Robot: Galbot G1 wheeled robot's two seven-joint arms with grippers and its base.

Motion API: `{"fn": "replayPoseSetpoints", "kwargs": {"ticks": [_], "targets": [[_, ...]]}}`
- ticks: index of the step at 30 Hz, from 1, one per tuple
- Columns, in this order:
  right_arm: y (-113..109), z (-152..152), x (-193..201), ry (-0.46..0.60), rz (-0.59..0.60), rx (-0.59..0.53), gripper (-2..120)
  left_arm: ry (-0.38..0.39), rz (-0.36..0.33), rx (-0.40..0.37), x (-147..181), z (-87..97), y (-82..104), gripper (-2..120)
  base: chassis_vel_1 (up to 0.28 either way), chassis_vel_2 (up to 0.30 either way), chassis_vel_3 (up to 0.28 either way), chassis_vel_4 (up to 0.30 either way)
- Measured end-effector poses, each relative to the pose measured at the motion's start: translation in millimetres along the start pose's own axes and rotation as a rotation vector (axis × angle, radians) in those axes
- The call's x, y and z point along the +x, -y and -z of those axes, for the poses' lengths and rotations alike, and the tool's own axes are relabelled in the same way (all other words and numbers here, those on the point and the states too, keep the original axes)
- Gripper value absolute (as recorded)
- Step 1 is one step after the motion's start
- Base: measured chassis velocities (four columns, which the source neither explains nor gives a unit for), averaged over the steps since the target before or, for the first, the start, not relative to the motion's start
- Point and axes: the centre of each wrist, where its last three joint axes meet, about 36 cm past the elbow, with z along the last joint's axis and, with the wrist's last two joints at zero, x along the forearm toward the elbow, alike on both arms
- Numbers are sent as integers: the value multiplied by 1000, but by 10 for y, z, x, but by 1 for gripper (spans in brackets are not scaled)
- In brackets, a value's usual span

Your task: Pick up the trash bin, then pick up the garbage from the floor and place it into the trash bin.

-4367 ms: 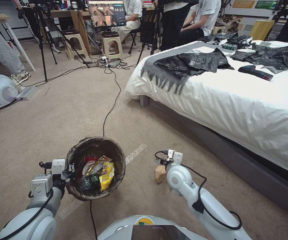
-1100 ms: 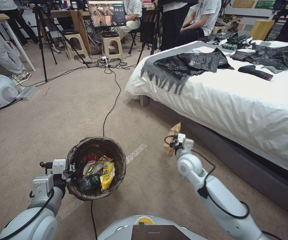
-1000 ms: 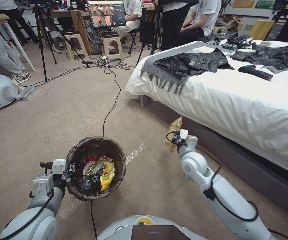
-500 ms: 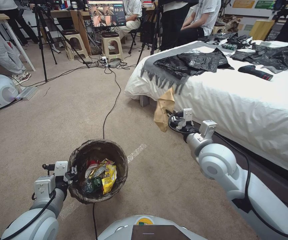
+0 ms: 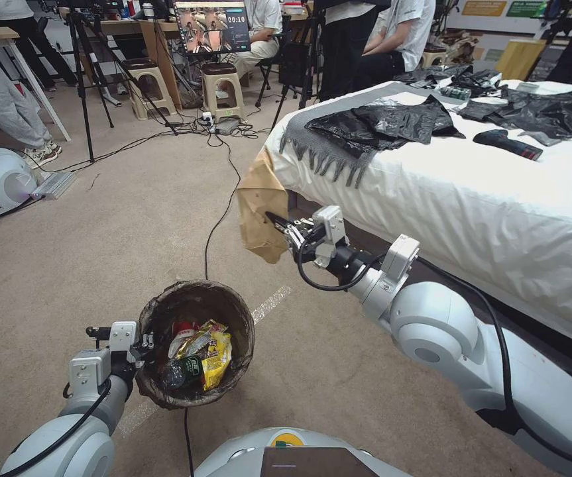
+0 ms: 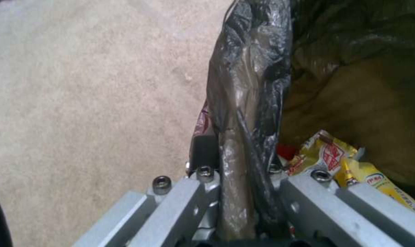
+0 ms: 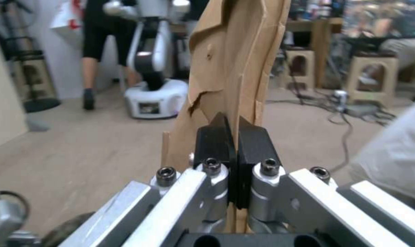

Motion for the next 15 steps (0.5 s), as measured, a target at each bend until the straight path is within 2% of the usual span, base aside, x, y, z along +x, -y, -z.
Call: {"fn": "replayPoseSetpoints", "kwargs": {"ticks": [3,4,9,15], "targets": [[21,111,-20,-7,98,44,0,-6,-3,8,-2,4,0,3,0,0,0,0],[21,111,-20,-7,98,44,0,-6,-3,8,-2,4,0,3,0,0,0,0],[-24,137,-107,-36,252,57,0,-4,-8,19,-10,19,7,3,0,0,0,0],[-114,75,-207,-63,309,34,0,0,-9,21,-14,28,7,3,0,0,0,0]]}}
